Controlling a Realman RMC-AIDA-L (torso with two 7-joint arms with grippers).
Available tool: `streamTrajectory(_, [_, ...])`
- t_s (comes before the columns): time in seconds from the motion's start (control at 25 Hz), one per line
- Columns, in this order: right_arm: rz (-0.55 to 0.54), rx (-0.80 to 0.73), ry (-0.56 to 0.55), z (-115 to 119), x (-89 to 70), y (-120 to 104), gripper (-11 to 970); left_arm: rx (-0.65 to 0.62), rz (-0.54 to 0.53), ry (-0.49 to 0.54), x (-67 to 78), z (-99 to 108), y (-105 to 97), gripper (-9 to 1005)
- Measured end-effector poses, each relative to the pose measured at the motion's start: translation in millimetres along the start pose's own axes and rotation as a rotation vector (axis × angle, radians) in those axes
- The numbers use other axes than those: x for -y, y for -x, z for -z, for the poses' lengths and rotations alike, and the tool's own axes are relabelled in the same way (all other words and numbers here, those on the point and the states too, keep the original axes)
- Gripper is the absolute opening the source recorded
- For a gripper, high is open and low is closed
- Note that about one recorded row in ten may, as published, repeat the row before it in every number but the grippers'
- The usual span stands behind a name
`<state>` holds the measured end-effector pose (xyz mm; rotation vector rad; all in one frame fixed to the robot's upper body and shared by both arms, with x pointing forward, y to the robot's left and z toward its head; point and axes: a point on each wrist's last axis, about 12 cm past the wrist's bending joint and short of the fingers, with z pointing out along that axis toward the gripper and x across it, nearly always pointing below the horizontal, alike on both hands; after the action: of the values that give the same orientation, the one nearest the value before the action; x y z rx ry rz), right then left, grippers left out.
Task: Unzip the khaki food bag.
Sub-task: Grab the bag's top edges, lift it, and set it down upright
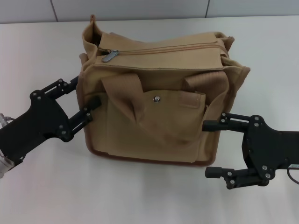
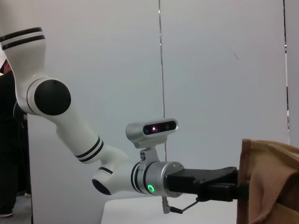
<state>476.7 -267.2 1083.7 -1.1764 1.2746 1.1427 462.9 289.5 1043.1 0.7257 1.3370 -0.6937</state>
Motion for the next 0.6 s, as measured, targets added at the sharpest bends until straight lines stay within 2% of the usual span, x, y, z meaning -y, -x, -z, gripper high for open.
streamTrajectory(0.36, [-0.001, 0.005, 0.001, 0.4, -0.6, 0.4, 830, 0.01, -0.012, -0.022, -0.2, -5.2, 1.6, 403])
streamTrajectory(0.6, [0.008, 0.03, -0.016, 0.8, 0.8, 3.1, 829, 0.027, -0.03, -0.03, -5.2, -7.6, 7.3, 197])
